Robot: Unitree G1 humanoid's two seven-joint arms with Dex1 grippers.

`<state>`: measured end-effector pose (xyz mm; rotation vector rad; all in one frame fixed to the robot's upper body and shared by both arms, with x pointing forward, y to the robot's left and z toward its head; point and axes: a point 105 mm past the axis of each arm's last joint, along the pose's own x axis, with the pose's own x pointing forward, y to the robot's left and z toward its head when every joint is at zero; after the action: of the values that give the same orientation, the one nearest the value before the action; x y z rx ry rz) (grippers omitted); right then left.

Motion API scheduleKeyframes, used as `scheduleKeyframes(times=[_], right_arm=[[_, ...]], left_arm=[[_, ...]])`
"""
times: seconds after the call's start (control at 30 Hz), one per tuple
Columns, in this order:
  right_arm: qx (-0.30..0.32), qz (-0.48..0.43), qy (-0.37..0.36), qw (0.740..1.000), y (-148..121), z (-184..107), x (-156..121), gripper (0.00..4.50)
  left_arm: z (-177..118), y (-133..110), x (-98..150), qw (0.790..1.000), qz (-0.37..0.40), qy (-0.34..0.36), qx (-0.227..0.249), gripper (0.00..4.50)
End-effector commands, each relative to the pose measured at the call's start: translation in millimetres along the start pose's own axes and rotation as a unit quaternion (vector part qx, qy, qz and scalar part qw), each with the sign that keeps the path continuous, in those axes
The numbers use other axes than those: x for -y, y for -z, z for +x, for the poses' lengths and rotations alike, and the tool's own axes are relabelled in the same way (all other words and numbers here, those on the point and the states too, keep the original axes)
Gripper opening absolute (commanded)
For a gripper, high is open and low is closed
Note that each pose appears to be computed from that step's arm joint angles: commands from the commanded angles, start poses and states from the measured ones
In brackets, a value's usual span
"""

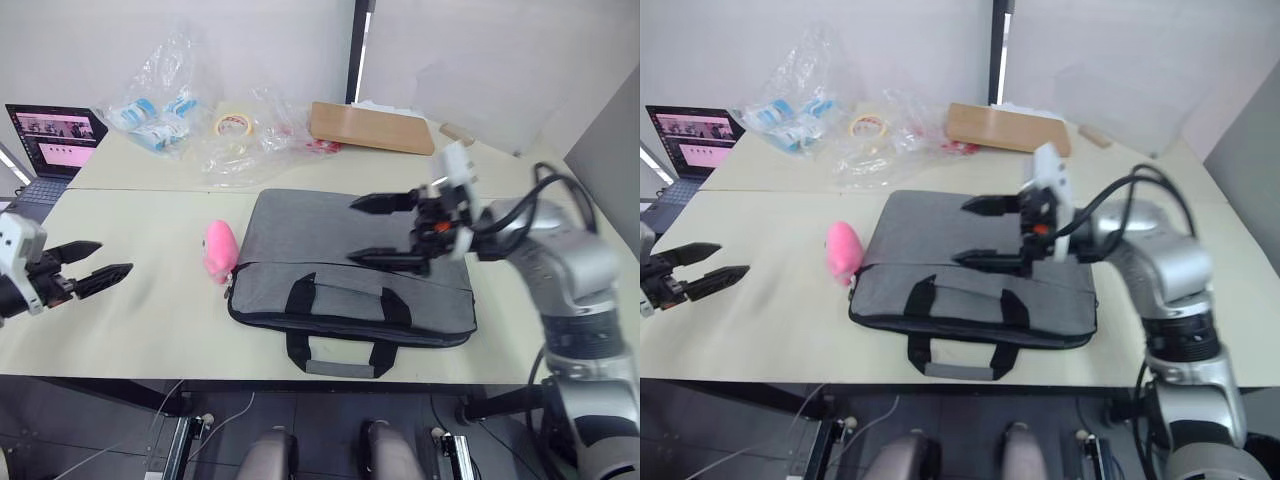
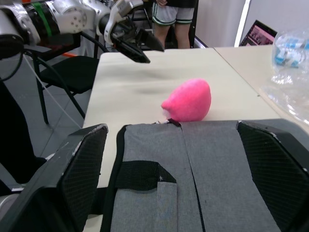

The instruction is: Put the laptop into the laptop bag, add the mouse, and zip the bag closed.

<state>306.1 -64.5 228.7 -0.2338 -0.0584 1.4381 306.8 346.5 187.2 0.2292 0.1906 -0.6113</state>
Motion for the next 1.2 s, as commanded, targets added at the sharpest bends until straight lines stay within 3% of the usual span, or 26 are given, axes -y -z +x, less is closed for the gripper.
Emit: scheduleKeyframes(times=[0.03, 0.33, 0.6, 0.73, 0.9, 1.1, 1.2], right_arm=[[-0.004, -0.030, 0.013, 0.999, 10, 11, 7, 3.04], [-0.019, -0.031, 0.038, 0.999, 46, 44, 31, 0.01], [-0.091, 0.001, 0.045, 0.995, 103, 46, 37, 0.01], [-0.087, 0.004, 0.039, 0.995, 105, 47, 35, 0.01], [-0.086, 0.005, 0.036, 0.996, 104, 48, 33, 0.01], [-0.092, 0.006, 0.043, 0.995, 109, 47, 32, 0.01], [-0.093, 0.006, 0.045, 0.995, 109, 46, 33, 0.00]], left_arm=[[11, -19, 3, 0.999, 0.034, 0.026, 0.002, 4.50], [30, -39, 7, 0.997, 0.056, 0.058, 0.016, 4.50], [56, -49, 17, 0.991, 0.073, 0.109, 0.001, 4.50], [71, -41, 28, 0.985, 0.070, 0.156, -0.037, 4.50], [74, -22, 32, 0.964, 0.113, 0.203, -0.128, 4.50], [82, -12, 38, 0.951, 0.149, 0.233, -0.140, 4.50], [85, -11, 38, 0.951, 0.154, 0.232, -0.135, 3.65]])
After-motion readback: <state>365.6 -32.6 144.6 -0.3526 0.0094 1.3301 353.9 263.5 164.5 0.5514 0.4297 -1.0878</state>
